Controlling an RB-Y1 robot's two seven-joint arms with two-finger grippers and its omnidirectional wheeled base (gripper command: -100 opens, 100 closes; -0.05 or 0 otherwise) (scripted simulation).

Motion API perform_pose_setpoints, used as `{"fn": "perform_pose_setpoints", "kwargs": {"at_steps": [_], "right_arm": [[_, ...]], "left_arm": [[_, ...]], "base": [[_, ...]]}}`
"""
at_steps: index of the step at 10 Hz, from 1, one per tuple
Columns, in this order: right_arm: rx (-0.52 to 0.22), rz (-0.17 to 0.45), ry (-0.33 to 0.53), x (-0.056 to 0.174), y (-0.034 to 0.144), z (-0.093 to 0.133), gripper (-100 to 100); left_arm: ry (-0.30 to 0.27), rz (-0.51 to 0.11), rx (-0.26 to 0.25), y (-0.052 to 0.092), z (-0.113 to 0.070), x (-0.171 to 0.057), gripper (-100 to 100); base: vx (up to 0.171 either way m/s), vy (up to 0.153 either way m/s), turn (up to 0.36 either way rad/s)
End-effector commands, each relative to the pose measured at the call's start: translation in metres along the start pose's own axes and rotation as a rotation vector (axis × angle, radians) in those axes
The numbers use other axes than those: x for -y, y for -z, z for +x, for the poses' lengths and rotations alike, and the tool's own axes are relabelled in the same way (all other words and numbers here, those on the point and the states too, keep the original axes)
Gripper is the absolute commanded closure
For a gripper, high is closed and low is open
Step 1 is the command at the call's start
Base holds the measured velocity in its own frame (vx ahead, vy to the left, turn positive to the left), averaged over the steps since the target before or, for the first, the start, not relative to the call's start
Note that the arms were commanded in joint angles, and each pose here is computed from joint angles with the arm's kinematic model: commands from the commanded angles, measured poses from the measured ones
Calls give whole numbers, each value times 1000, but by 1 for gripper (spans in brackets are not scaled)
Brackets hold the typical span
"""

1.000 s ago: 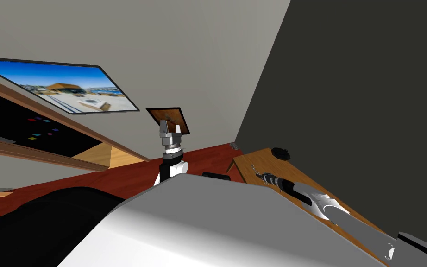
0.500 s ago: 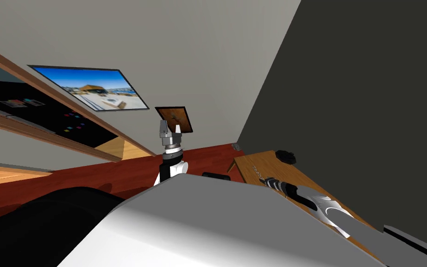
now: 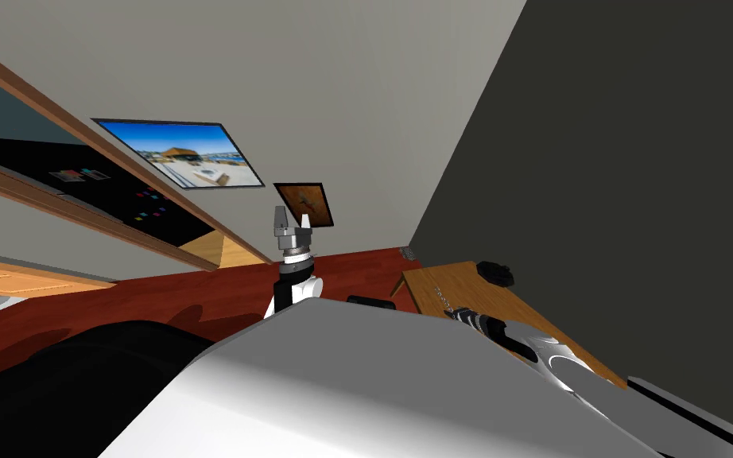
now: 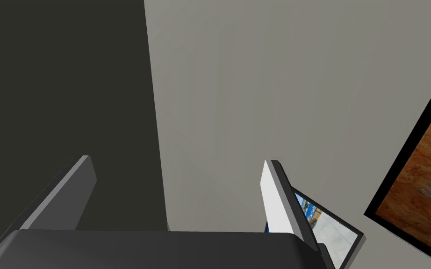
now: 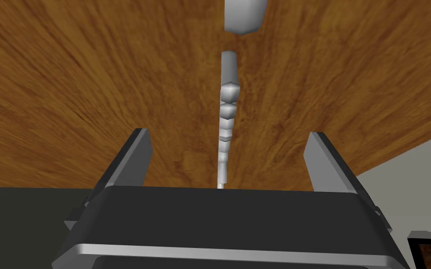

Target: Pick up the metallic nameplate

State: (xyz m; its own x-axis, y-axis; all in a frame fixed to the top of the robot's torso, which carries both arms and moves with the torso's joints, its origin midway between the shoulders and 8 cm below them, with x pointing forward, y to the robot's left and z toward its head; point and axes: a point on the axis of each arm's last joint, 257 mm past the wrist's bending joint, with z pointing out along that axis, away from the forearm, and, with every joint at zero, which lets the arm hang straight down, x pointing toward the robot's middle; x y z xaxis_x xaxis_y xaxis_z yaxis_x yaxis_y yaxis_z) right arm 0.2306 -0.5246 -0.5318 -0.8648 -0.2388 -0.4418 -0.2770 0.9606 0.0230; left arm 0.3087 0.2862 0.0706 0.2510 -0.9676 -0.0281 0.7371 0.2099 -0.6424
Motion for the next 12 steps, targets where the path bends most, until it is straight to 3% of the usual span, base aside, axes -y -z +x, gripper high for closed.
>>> {"fn": "perform_pose_setpoints", "kwargs": {"at_steps": [1,2,3,7,8,9,11,12], "right_arm": [[0,4,-3,-7,-6,3,-100],[0,0,-1,-6,-5,3,-100],[0,2,-1,-6,-5,3,100],[1,2,-3,-6,-5,3,100],[1,3,-3,-6,-5,3,0],[0,-1,5,1,3,-1,100],[0,-1,8,2,5,-2,100],[-1,-2,8,3,5,-2,0]], "left_arm": [[0,0,0,0,0,0,0],[0,0,0,0,0,0,0],[0,0,0,0,0,0,0],[0,0,0,0,0,0,0],[0,0,0,0,0,0,0],[0,0,0,0,0,0,0],[0,0,0,0,0,0,0],[0,0,0,0,0,0,0]], "base": [[19,-51,60],[8,-22,13],[0,0,0],[0,0,0],[0,0,0],[-8,33,-74],[-15,40,-44],[0,0,0]]}}
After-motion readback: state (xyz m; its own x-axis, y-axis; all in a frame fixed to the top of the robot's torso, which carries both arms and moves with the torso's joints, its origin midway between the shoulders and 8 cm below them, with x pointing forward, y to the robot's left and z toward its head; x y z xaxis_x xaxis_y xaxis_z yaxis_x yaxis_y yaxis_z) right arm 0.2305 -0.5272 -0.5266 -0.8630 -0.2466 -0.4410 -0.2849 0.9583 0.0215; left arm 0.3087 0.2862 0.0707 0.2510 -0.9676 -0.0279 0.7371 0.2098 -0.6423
